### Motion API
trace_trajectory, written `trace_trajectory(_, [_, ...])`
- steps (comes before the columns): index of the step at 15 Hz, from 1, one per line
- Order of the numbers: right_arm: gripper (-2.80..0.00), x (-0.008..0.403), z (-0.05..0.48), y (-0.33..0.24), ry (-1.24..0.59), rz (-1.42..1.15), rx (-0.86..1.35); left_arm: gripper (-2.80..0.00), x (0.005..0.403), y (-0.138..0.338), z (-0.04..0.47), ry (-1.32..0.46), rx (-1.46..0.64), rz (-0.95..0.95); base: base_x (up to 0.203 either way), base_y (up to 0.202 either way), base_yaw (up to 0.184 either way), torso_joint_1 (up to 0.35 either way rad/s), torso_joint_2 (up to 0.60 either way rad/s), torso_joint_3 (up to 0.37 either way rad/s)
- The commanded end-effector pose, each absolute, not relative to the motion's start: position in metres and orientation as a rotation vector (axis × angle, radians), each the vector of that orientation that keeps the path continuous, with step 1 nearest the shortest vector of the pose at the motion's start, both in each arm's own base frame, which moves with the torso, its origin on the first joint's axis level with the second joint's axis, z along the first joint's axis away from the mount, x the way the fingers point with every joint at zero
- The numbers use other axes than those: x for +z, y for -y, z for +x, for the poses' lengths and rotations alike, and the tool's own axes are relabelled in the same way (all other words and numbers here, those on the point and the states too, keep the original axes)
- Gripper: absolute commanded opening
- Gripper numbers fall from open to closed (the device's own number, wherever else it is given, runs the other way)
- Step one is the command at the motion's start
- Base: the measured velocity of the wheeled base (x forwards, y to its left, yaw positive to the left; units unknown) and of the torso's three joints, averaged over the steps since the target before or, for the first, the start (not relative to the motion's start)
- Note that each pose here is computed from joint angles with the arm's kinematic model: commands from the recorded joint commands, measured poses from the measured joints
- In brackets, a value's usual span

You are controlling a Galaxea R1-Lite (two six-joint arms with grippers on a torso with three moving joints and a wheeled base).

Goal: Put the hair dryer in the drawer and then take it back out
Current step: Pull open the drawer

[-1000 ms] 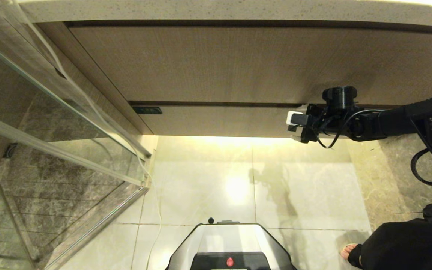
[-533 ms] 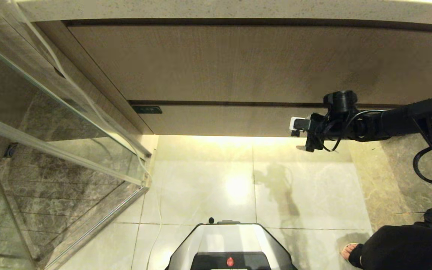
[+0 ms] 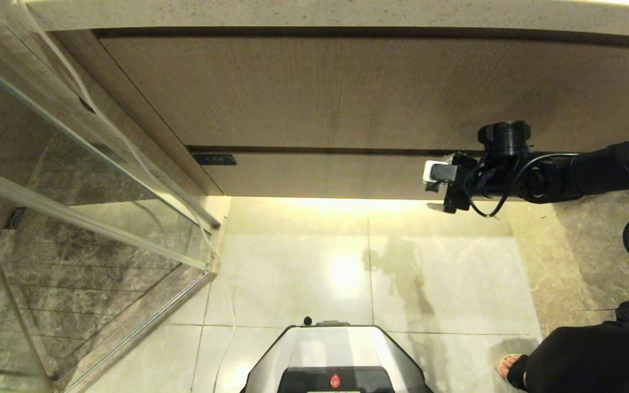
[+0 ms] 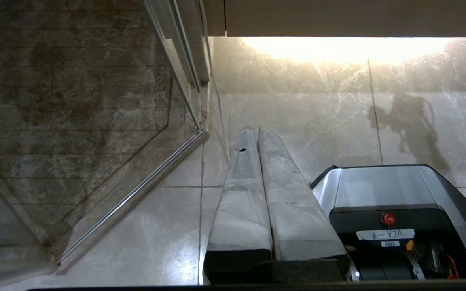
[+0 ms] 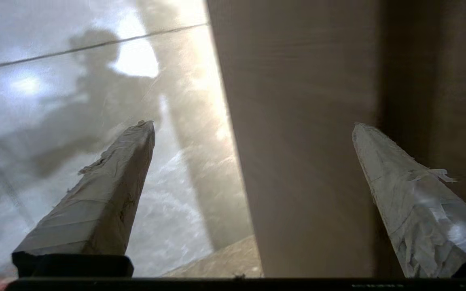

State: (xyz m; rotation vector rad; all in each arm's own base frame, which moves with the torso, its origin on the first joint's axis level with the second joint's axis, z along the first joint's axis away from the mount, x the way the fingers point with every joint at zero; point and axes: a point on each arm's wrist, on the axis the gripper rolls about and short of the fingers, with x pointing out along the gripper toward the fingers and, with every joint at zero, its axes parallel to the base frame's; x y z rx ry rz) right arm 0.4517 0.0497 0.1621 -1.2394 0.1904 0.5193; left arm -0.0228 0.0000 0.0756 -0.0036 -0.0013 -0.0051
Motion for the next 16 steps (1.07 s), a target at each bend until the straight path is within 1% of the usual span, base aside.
trace_trajectory(1, [0.0, 0.162, 0.455, -0.051, -0.127, -1.25, 0.501, -2.8, 0.075, 0.0, -0.023, 0.0, -0.005, -0.005, 0.0, 0.0, 0.0, 0.0, 0.0, 0.0])
trace_trajectory(9, [0.0, 0.146, 0.472, -0.053, -0.069, -1.245, 0.511, -2.8, 0.076, 0.0, -0.023, 0.002, -0.005, -0.004, 0.0, 0.0, 0.0, 0.0, 0.0, 0.0])
trace_trajectory(14, [0.0, 0.149, 0.478, -0.054, 0.025, -1.246, 0.513, -2.8, 0.076, 0.0, -0.023, 0.002, -0.005, -0.003, 0.0, 0.0, 0.0, 0.0, 0.0, 0.0])
trace_trajectory(16, [0.0, 0.154, 0.475, -0.054, 0.026, -1.248, 0.515, -2.8, 0.075, 0.0, -0.023, 0.0, -0.005, -0.004, 0.0, 0.0, 0.0, 0.0, 0.0, 0.0])
